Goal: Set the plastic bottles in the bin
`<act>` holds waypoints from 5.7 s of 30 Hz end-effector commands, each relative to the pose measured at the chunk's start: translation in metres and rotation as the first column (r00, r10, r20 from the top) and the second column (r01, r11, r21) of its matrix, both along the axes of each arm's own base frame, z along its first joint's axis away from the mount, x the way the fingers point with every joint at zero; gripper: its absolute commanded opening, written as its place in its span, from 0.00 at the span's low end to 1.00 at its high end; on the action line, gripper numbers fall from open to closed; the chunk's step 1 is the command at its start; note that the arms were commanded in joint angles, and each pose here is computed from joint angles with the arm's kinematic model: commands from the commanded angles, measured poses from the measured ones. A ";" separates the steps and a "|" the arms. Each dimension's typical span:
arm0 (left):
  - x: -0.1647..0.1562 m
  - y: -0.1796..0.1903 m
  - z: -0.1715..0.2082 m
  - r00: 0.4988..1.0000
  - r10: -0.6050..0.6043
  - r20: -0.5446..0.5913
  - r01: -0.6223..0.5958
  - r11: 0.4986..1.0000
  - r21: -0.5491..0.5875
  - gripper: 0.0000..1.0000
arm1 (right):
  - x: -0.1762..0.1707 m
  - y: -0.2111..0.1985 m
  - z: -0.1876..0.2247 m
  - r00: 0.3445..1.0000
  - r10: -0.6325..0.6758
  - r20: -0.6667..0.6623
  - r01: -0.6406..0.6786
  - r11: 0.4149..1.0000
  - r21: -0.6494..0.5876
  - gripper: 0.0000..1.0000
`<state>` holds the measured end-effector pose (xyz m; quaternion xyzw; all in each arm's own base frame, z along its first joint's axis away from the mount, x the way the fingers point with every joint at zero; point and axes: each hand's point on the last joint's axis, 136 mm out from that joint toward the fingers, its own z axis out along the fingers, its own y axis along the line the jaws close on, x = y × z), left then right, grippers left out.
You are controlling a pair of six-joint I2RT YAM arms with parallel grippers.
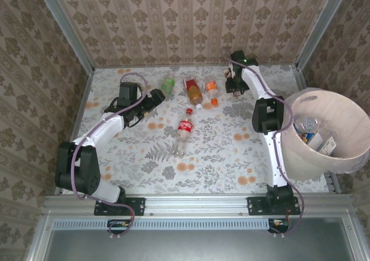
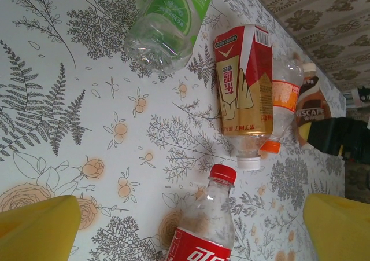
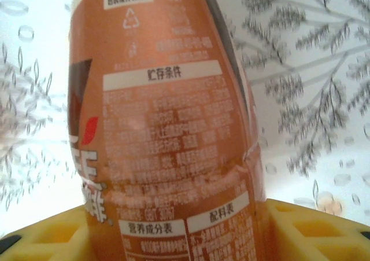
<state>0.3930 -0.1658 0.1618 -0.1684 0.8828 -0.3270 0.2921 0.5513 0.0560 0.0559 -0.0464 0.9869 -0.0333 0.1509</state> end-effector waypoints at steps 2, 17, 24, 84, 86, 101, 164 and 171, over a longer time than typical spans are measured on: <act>0.000 0.001 -0.003 1.000 0.004 -0.008 -0.004 1.000 -0.014 1.00 | -0.007 0.015 0.047 0.992 0.011 0.123 -0.018 0.998 0.057 0.55; 0.000 -0.008 0.002 1.000 -0.020 0.006 0.021 0.999 -0.028 1.00 | -0.062 0.080 0.136 0.940 0.040 0.338 -0.137 0.953 0.271 0.54; -0.001 -0.012 0.001 0.999 -0.034 0.006 0.034 0.999 -0.030 1.00 | -0.077 0.103 0.203 0.885 0.035 0.464 -0.222 0.908 0.355 0.52; 0.028 -0.057 0.003 0.992 -0.124 -0.017 0.122 0.989 -0.083 1.00 | -0.412 -0.184 0.278 0.756 -0.541 0.368 0.649 0.692 -0.316 0.85; 0.029 -0.057 0.002 0.992 -0.125 -0.017 0.123 0.989 -0.081 1.00 | -0.410 -0.185 0.279 0.757 -0.542 0.365 0.648 0.691 -0.319 0.87; 0.029 -0.052 -0.003 0.993 -0.115 -0.025 0.113 0.991 -0.075 1.00 | -0.371 -0.162 0.287 0.739 -0.515 0.434 0.610 0.786 -0.106 0.97; -0.033 0.076 0.007 0.977 0.213 0.012 -0.212 0.963 0.168 1.00 | -0.029 0.149 0.085 0.949 -0.066 0.307 0.011 0.984 0.177 0.99; -0.037 0.083 0.006 0.972 0.234 0.007 -0.232 0.956 0.179 1.00 | -0.003 0.145 0.054 0.961 -0.070 0.267 0.023 0.984 0.177 0.93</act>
